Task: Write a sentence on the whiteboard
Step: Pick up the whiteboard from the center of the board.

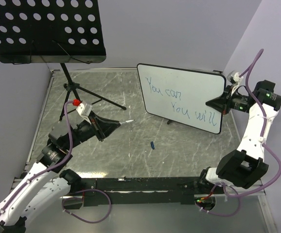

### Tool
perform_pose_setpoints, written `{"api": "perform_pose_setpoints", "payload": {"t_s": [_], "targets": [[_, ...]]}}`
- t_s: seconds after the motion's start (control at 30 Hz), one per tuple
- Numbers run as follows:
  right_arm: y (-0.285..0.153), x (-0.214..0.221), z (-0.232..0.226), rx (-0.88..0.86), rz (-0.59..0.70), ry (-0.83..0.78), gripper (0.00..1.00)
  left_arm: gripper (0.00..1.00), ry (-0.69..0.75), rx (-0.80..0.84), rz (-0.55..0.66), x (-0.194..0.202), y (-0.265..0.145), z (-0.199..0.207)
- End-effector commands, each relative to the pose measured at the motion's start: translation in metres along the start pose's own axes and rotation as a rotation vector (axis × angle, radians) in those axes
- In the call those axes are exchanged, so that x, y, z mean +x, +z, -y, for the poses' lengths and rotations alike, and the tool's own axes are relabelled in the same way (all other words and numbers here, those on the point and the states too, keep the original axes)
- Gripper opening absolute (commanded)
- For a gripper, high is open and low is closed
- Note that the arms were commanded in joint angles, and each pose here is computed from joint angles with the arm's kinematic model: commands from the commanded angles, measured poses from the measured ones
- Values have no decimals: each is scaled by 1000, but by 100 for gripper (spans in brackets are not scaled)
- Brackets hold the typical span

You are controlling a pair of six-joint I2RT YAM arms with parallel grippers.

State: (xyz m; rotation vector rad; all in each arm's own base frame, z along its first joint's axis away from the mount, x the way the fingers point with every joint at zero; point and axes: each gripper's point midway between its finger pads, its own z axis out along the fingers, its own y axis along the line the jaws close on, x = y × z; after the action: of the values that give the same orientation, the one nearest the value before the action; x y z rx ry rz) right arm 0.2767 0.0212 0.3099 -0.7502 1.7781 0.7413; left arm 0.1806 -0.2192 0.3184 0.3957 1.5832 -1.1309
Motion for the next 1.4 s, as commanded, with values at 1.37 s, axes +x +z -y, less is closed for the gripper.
{"api": "perform_pose_setpoints", "payload": {"t_s": [1.37], "targets": [[33, -84, -46, -20, 367, -22, 0, 1, 134, 182, -9, 2, -2, 13]]}}
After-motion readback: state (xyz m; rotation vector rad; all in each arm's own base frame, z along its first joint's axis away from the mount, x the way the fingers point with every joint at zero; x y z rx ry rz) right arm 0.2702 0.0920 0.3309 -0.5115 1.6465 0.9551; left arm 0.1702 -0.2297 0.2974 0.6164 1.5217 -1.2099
